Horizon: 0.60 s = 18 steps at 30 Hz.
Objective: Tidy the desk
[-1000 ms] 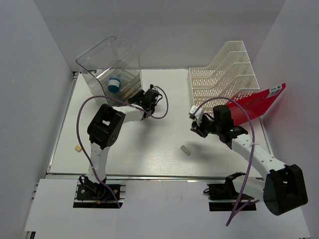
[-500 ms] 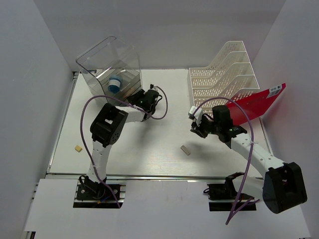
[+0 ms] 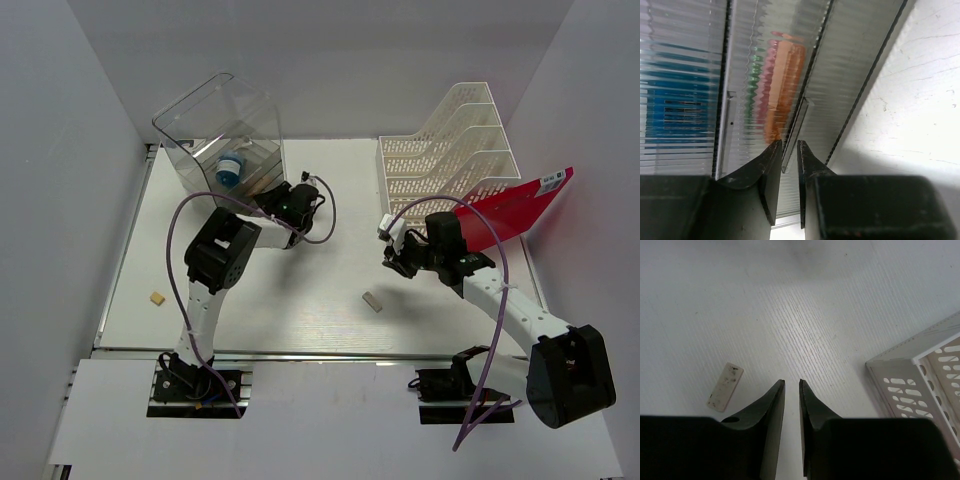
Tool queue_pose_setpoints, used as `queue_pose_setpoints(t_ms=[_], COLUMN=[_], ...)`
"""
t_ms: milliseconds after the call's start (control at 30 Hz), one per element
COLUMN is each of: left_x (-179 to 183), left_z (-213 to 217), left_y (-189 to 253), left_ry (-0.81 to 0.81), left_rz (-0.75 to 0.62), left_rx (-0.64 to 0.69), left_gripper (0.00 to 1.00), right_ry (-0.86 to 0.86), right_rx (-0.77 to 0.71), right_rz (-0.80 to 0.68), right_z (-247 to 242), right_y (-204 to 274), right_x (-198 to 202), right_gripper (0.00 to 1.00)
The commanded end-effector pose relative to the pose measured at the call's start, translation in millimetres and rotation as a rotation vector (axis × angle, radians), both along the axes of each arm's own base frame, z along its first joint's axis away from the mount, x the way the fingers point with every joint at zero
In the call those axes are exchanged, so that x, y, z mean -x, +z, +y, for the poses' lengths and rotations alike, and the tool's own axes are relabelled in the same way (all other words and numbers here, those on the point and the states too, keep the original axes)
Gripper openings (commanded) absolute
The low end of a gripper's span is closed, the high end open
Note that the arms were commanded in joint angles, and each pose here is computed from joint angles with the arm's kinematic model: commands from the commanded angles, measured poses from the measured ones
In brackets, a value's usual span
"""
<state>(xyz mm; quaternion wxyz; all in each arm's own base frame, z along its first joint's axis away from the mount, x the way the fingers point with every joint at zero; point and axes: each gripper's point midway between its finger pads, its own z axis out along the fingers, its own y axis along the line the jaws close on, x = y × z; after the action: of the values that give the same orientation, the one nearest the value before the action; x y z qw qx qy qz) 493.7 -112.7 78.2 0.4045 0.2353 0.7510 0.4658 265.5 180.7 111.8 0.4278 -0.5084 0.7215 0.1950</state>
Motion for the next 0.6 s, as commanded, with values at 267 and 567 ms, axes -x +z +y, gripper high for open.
queue_pose_setpoints(t_ms=[267,567], left_x=[2,5], left_z=[10,20], left_y=[1,3], left_ry=[0.048,0.070], left_rz=[-0.049,-0.080], left_rx=[-0.050,-0.089], left_gripper=[0.29,0.30], right_ry=[-0.001,0.002], right_rx=[0.002,0.003], right_rz=[-0.022,-0.022], right_z=[0,0], right_y=[4,4], right_x=[-5,-5], right_gripper=[0.24,0.24])
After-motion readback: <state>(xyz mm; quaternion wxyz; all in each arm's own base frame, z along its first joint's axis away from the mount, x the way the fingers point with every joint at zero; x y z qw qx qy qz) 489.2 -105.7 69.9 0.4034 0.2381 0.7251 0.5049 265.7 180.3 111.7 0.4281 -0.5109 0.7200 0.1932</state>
